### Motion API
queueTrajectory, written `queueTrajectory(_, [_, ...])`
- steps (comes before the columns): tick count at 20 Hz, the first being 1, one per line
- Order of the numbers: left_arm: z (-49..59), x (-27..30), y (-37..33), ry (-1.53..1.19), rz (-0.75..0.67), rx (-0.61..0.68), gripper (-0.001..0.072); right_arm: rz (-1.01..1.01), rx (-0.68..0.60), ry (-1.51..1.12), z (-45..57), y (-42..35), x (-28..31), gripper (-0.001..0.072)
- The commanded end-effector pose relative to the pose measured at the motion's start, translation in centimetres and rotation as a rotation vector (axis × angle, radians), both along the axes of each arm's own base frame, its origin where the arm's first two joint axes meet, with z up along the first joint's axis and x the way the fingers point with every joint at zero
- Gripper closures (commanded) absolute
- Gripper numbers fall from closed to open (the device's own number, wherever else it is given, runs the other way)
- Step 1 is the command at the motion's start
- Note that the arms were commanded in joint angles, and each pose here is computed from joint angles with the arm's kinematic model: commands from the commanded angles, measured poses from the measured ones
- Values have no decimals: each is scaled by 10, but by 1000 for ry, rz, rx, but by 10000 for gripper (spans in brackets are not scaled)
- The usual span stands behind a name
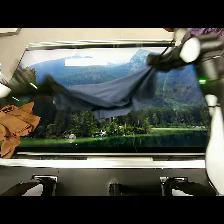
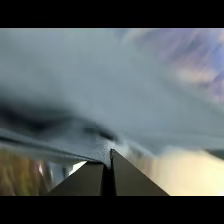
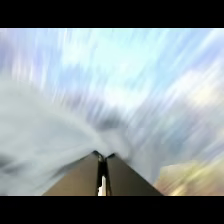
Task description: Fold the clothes and pants, and hang the long-sleeved shirts on hangers.
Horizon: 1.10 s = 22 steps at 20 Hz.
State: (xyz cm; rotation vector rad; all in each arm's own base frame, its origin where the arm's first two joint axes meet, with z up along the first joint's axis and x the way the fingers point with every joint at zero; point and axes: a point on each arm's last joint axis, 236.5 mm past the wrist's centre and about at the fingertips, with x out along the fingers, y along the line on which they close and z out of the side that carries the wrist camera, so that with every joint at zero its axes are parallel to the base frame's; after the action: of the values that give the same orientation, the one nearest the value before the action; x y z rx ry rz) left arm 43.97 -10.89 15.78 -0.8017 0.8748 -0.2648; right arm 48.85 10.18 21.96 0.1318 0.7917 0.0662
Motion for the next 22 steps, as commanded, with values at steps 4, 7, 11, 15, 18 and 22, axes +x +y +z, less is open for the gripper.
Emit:
queueTrajectory(4, [266, -70, 137, -447, 259, 615, 695, -101, -59, -552, 230, -68, -106, 682])
queueTrajectory(7, [318, -141, 158, -549, 445, 648, 694, -98, 12, -714, 289, -82, -194, 682])
queueTrajectory(11, [322, -210, 168, -571, 570, 632, 694, -108, 73, -861, 328, -99, -277, 682])
queueTrajectory(15, [316, -208, 172, -546, 584, 634, 694, -99, 69, -774, 306, -94, -264, 682])
queueTrajectory(18, [271, -150, 176, -397, 507, 649, 694, -120, 75, -593, 258, -80, -201, 682])
queueTrajectory(22, [136, -43, 187, -52, 340, 674, 693, -159, 65, -242, 142, -50, -88, 682])
